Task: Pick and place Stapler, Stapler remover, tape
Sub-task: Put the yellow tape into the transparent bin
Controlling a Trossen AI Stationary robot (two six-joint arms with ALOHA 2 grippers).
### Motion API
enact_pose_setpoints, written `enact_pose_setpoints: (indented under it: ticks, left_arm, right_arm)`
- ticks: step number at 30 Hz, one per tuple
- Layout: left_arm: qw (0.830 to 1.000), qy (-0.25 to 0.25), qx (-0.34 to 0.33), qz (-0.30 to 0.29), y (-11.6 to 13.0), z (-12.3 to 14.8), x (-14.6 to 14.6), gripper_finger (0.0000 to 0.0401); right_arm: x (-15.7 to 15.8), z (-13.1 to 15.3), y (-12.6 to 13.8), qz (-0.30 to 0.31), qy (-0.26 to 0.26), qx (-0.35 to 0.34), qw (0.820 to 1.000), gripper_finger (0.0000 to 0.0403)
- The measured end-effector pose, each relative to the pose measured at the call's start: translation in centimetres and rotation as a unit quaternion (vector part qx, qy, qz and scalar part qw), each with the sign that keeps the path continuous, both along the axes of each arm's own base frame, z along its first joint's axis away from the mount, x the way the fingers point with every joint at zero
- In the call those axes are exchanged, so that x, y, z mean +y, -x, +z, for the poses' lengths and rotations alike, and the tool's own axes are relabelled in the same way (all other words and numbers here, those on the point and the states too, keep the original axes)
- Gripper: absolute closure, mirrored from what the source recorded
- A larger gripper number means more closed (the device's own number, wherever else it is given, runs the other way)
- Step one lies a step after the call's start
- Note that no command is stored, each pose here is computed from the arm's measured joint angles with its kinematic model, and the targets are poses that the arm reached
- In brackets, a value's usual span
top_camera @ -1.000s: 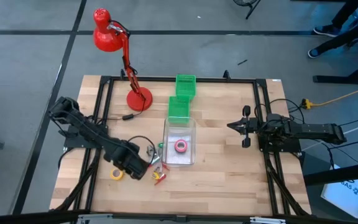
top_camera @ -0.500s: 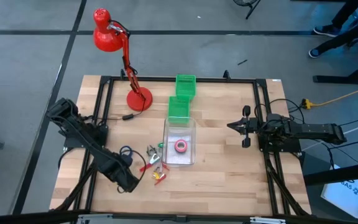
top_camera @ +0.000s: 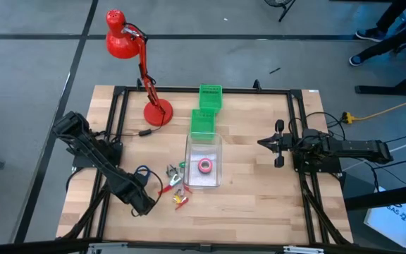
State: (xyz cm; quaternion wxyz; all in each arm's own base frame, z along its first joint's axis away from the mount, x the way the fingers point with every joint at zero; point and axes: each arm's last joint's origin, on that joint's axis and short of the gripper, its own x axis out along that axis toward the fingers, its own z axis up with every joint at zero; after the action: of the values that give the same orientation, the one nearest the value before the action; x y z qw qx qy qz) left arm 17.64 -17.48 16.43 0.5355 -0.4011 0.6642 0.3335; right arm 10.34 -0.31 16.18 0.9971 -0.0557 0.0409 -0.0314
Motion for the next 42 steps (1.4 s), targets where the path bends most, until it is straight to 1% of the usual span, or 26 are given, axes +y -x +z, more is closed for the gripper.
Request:
enact_pose_setpoints:
  ticks: [6, 13, 17, 22, 28, 31, 35, 42]
  left_arm:
    - [0.999, 0.022, -0.027, -0.019, 0.2, -1.6, 0.2, 0.0232]
    - [0.999, 0.019, -0.025, -0.02, 0.6, -2.6, 0.6, 0.0269]
    - [0.999, 0.022, -0.025, -0.023, 0.6, -2.6, 0.6, 0.0307]
    - [0.999, 0.022, -0.022, -0.009, 0.6, -2.6, 0.6, 0.0364]
    - [0.998, 0.04, -0.041, -0.009, 0.3, -2.5, 0.2, 0.0364]
    - [0.995, 0.064, -0.07, -0.021, -0.2, -2.4, -0.2, 0.0364]
    - [0.989, 0.084, -0.112, -0.038, -1.3, -1.3, -0.9, 0.0364]
    - [0.976, 0.067, -0.198, -0.065, -3.8, 1.2, -1.0, 0.0364]
  right_arm:
    - [0.0, 0.0, 0.0, 0.0, 0.0, 0.0, 1.0, 0.0382]
    - [0.0, 0.0, 0.0, 0.0, 0.0, 0.0, 1.0, 0.0382]
    - [0.0, 0.0, 0.0, 0.0, 0.0, 0.0, 1.0, 0.0382]
    - [0.0, 0.0, 0.0, 0.0, 0.0, 0.0, 1.0, 0.0382]
    - [0.0, 0.0, 0.0, 0.0, 0.0, 0.0, 1.0, 0.0382]
    - [0.0, 0.0, 0.0, 0.0, 0.0, 0.0, 1.0, 0.0382]
    - [0.0, 0.0, 0.0, 0.0, 0.0, 0.0, 1.0, 0.0382]
    - [0.0, 0.0, 0.0, 0.0, 0.0, 0.0, 1.0, 0.0382]
